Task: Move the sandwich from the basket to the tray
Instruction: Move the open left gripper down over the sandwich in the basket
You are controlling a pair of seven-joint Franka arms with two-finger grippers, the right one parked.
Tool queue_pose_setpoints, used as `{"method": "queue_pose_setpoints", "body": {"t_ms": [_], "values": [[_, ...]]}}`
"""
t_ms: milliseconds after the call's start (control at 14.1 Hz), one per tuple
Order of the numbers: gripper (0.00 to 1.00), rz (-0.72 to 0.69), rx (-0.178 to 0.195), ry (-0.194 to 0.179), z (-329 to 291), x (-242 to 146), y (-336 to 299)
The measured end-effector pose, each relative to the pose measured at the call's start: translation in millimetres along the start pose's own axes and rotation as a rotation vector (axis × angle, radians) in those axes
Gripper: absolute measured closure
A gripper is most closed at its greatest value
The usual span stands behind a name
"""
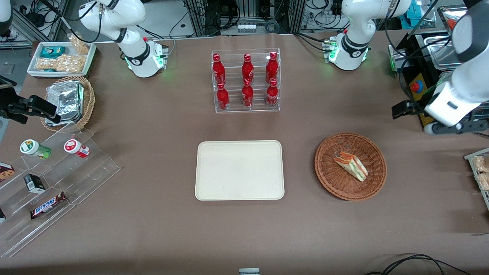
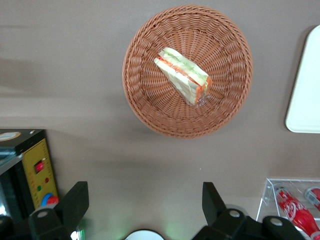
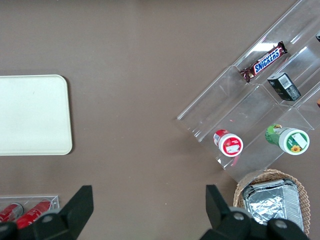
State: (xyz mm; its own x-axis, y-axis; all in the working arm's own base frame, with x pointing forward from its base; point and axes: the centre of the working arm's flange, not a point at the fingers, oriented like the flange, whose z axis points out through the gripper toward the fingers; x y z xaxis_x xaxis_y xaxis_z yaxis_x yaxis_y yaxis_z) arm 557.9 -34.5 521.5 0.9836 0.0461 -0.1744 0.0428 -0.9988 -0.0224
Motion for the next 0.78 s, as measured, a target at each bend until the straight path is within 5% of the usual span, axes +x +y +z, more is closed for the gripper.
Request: {"method": "queue_pose_setpoints", "body": {"t_ms": [425,779], "values": [[0.0,-0.116,-0.015,0.051,129,50,22],[0.0,-0.533,-0.041,0.088,169,56,47]]}}
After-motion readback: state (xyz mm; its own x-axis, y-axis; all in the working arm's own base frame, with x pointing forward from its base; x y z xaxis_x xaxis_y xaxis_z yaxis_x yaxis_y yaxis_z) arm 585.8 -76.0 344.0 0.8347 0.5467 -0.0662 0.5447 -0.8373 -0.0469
